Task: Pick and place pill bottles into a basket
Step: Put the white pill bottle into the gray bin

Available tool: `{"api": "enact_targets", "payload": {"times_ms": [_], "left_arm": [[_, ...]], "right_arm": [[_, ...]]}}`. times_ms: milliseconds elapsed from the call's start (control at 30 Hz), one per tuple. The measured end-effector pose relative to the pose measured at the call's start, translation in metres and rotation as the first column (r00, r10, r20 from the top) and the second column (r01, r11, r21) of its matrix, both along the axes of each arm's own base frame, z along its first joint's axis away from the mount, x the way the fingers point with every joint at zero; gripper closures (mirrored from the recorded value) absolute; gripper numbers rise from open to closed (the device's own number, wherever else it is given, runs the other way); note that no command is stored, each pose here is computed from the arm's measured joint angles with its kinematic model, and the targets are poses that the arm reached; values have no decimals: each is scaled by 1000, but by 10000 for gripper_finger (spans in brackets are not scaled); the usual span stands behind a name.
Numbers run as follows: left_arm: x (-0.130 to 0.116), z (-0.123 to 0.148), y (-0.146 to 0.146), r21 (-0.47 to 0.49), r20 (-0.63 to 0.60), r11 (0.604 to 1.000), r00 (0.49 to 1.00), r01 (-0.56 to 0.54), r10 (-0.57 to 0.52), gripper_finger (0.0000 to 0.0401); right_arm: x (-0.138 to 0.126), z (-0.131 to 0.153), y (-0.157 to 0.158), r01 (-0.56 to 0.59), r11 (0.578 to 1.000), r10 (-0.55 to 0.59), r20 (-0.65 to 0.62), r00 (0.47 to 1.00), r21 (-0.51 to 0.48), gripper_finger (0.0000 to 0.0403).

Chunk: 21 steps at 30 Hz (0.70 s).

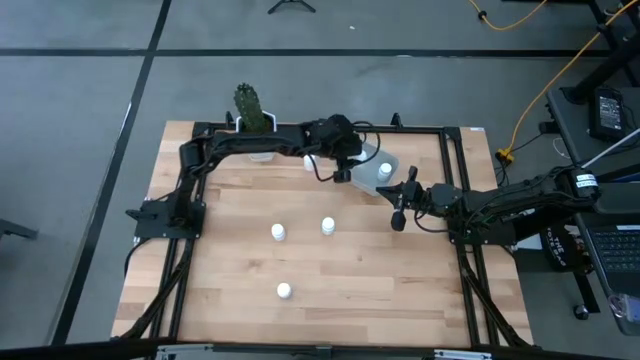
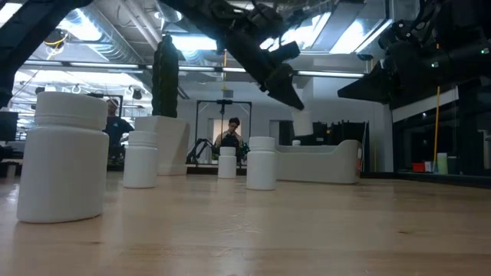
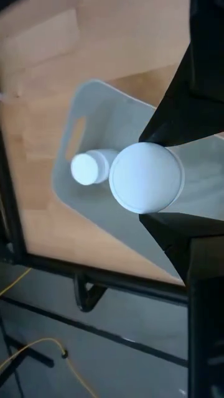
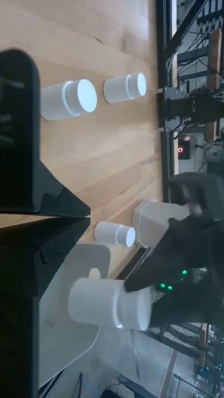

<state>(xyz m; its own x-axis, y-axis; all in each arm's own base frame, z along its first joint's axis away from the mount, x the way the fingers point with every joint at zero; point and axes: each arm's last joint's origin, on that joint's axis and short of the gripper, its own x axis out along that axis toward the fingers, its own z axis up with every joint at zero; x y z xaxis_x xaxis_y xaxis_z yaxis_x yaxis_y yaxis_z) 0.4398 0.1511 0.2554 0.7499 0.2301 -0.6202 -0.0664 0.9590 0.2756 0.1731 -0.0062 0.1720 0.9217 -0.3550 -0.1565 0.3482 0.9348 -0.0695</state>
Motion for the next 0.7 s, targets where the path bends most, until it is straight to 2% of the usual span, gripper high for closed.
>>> {"api": "enact_targets", "payload": {"times_ms": [267, 567, 700], "left_arm": [[5, -10, 14, -26, 49, 999, 999, 25, -24, 244], [8, -40, 20, -62, -40, 998, 999, -9, 7, 244], [9, -44, 21, -58, -44, 998, 999, -18, 15, 244]], "right_arm": [[0, 0, 0, 0, 1000, 0, 1, 1000, 0, 386], [0, -1, 0, 0, 1000, 0, -13, 1000, 3, 386], [-1, -3, 0, 3, 1000, -3, -25, 1000, 25, 386]]}}
